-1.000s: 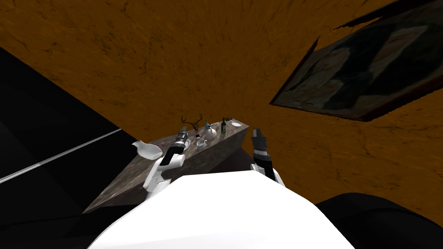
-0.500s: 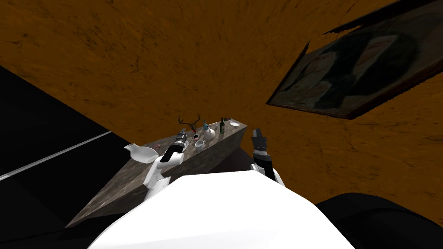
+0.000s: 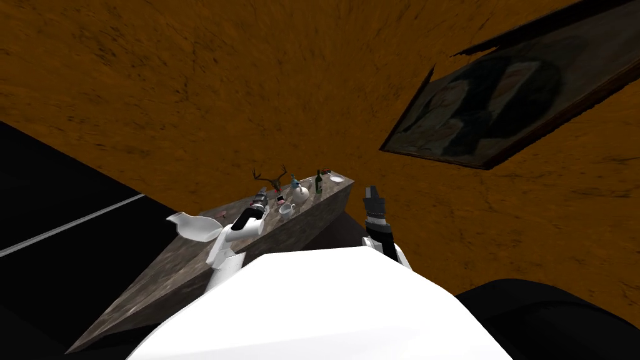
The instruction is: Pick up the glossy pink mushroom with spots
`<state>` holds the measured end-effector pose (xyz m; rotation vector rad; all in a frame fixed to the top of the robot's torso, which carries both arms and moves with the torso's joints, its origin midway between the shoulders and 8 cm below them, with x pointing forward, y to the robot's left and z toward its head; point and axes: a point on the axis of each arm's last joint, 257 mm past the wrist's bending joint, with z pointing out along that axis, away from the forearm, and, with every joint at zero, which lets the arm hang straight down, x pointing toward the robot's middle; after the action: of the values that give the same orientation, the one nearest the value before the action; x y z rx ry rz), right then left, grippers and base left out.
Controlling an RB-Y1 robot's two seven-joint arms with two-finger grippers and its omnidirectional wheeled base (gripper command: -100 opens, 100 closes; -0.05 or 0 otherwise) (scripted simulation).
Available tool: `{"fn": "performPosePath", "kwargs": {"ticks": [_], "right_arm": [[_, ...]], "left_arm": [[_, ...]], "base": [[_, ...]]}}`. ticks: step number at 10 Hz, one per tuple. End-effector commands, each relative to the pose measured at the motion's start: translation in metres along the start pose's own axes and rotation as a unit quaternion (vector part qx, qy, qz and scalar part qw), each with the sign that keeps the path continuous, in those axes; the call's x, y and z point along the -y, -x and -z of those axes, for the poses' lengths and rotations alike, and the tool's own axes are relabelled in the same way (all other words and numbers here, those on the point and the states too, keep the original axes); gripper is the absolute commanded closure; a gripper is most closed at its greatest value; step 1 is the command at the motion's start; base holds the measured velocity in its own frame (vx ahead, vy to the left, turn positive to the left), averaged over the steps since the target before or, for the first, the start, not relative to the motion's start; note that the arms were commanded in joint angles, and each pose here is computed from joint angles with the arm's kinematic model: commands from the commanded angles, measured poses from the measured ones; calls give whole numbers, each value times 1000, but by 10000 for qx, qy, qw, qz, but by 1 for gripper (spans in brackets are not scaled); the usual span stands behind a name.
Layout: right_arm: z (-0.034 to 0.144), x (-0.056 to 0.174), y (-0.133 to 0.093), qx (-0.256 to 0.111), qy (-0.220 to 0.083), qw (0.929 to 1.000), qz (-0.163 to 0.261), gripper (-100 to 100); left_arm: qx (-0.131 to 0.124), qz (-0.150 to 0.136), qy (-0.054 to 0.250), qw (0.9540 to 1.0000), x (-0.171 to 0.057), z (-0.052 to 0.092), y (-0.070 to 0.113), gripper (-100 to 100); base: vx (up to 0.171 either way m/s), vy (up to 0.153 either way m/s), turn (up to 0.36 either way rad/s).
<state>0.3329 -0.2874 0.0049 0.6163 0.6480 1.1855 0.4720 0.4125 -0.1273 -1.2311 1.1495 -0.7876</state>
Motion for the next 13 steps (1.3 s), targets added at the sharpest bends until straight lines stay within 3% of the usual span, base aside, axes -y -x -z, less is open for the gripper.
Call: {"fn": "performPosePath", "kwargs": {"ticks": [1,6,9,13], "right_arm": [[0,0,0,0,0,10000,0,0],[0,0,0,0,0,10000,0,0],[0,0,0,0,0,10000,0,0],[0,0,0,0,0,10000,0,0]], "left_arm": [[82,48,246,9997,-12,-6,8,-100],[248,164,950,9950,-46,-11,25,-100],[401,303,1344,9897,-63,-16,40,-100],[486,388,1789,9819,-84,-12,47,-100]], "base": [[-4,0,-122],[-7,5,-89],[-5,7,-94],[-1,8,-65]]}}
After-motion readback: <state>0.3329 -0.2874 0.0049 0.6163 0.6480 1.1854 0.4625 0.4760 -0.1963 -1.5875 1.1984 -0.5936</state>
